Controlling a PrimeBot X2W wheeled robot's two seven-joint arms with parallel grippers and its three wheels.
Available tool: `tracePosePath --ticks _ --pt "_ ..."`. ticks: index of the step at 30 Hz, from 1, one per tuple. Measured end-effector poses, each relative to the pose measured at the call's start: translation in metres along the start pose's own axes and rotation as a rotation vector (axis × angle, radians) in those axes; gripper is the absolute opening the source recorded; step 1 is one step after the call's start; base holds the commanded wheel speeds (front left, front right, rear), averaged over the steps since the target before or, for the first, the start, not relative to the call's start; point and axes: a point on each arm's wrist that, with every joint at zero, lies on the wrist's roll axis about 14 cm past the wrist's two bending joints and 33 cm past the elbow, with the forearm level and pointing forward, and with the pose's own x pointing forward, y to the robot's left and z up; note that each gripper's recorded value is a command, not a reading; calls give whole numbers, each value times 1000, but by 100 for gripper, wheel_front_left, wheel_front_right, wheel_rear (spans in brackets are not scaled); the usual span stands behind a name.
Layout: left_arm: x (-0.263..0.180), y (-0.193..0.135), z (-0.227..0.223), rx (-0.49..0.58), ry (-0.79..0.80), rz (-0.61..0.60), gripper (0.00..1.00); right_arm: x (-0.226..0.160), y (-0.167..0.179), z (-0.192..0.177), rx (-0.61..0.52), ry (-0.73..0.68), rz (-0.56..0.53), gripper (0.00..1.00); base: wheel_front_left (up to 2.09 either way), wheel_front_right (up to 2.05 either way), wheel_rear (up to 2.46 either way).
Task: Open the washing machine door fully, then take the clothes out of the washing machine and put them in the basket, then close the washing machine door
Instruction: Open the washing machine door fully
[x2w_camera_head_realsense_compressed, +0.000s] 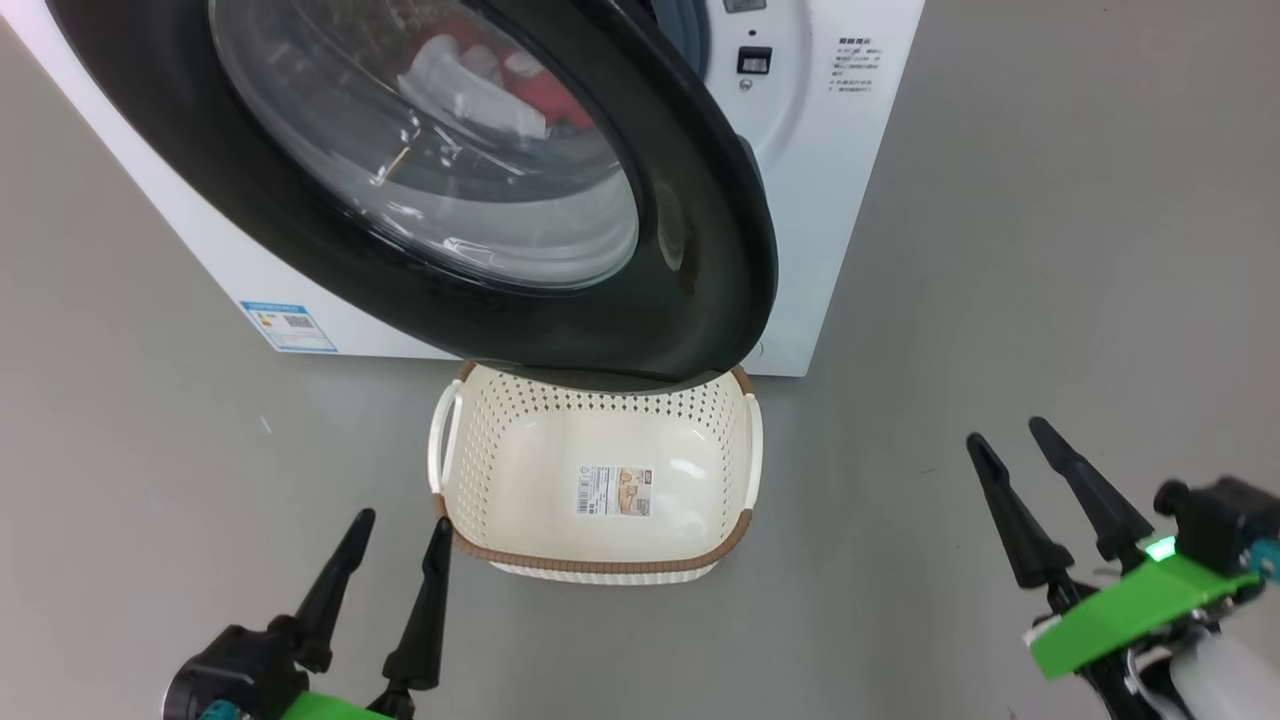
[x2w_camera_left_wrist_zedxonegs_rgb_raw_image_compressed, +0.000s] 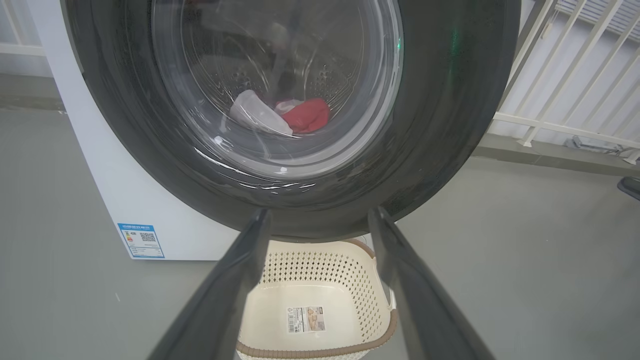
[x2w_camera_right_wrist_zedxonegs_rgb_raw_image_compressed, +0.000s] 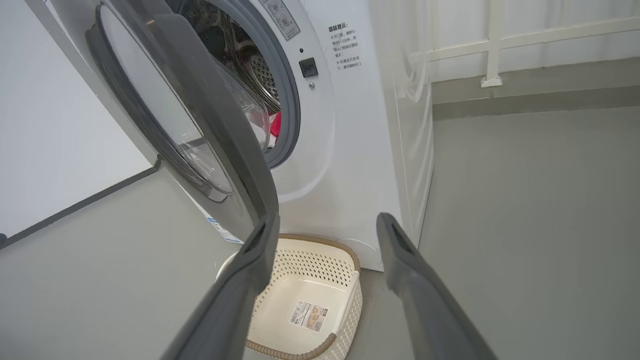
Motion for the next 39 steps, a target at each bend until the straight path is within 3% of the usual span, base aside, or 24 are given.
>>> tracePosePath --ticks 12,20,39 --pt "-1 1 2 1 -7 2 100 -33 -20 17 -103 -125 -161 100 0 0 0" --pt "-6 1 3 3 -9 7 100 -59 -27 -7 -106 -72 -236 100 0 0 0" --pt "-8 1 6 11 -16 6 100 -60 -23 -9 -116 -69 -237 100 0 0 0"
